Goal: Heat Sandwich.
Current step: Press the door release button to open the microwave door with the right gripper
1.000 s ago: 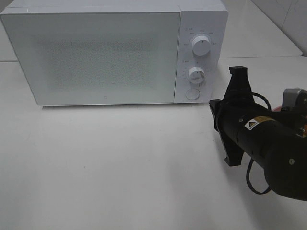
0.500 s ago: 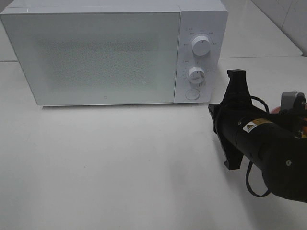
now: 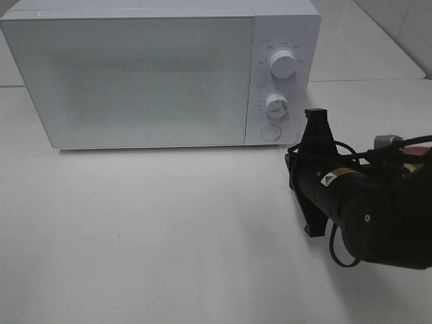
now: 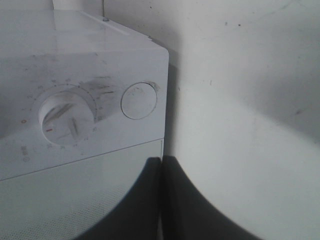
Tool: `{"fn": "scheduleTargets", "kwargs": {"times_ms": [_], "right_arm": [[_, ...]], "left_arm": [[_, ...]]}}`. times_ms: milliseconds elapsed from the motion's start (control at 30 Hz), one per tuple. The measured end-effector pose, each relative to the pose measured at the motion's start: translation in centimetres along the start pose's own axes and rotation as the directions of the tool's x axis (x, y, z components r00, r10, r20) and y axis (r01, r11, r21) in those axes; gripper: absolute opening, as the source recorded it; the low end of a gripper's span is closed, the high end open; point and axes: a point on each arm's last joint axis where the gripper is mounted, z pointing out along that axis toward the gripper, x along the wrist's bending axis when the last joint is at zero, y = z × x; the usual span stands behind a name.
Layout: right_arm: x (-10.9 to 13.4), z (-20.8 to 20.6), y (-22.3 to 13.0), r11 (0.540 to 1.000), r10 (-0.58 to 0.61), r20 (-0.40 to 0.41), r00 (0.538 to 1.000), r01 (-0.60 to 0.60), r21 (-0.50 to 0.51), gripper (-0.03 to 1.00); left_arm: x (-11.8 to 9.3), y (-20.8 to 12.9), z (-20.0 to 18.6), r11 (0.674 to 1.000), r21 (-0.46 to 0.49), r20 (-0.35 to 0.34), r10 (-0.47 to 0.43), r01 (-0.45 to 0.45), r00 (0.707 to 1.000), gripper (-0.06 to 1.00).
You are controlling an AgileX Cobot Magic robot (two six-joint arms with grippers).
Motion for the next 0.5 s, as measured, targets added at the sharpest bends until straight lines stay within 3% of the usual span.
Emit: {"fn": "scheduleTargets", "kwargs": {"times_ms": [500], "right_arm": [[1.0, 4.4, 0.1, 1.0, -0.004, 0.017, 1.0, 0.004, 0.002, 0.01]], "left_arm": [[0.0, 0.0, 0.0, 1.0, 0.0, 0.0, 0.0, 0.0, 1.0, 0.89]]}}
